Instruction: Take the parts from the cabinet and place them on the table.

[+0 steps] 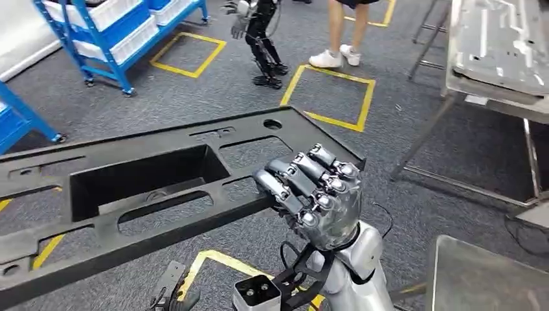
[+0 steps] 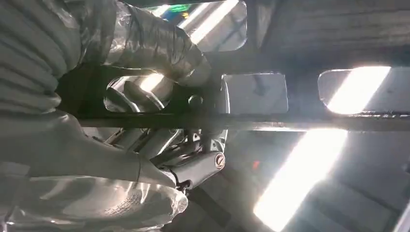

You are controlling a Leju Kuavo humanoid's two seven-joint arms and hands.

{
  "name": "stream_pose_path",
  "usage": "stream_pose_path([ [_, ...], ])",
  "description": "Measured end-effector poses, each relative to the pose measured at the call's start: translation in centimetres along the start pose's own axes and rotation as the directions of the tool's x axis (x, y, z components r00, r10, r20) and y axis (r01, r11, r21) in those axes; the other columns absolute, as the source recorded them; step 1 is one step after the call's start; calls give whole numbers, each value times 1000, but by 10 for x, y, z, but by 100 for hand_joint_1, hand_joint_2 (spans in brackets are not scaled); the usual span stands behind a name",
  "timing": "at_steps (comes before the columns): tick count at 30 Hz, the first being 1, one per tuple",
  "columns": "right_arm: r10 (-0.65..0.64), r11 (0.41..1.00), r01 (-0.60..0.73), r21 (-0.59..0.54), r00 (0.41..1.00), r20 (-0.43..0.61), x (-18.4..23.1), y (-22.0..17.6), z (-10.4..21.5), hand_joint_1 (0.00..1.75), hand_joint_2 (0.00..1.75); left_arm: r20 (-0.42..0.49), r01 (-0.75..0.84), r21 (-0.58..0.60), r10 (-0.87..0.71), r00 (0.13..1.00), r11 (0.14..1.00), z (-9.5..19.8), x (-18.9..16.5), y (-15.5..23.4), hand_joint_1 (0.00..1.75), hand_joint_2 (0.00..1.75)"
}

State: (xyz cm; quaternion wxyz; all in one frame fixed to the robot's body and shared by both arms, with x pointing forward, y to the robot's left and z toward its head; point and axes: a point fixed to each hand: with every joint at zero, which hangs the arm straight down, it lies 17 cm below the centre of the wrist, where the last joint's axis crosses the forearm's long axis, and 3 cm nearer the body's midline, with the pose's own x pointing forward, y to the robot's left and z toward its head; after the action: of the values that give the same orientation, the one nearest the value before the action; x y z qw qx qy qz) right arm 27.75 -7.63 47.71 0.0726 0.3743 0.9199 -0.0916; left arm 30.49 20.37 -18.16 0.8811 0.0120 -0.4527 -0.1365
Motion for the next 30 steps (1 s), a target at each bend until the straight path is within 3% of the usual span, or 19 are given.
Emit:
stream_pose_path([
  [9,-8,1000,8,-23,1000,-6,-3,-1,-7,175,175,31,3,22,-4,1000,1000,-8,17,11,0,175],
  [30,24,1000,-24,14,1000,-5,-12,15,-7,175,175,20,-4,0,4,1000,1000,-10,20,5,0,175],
])
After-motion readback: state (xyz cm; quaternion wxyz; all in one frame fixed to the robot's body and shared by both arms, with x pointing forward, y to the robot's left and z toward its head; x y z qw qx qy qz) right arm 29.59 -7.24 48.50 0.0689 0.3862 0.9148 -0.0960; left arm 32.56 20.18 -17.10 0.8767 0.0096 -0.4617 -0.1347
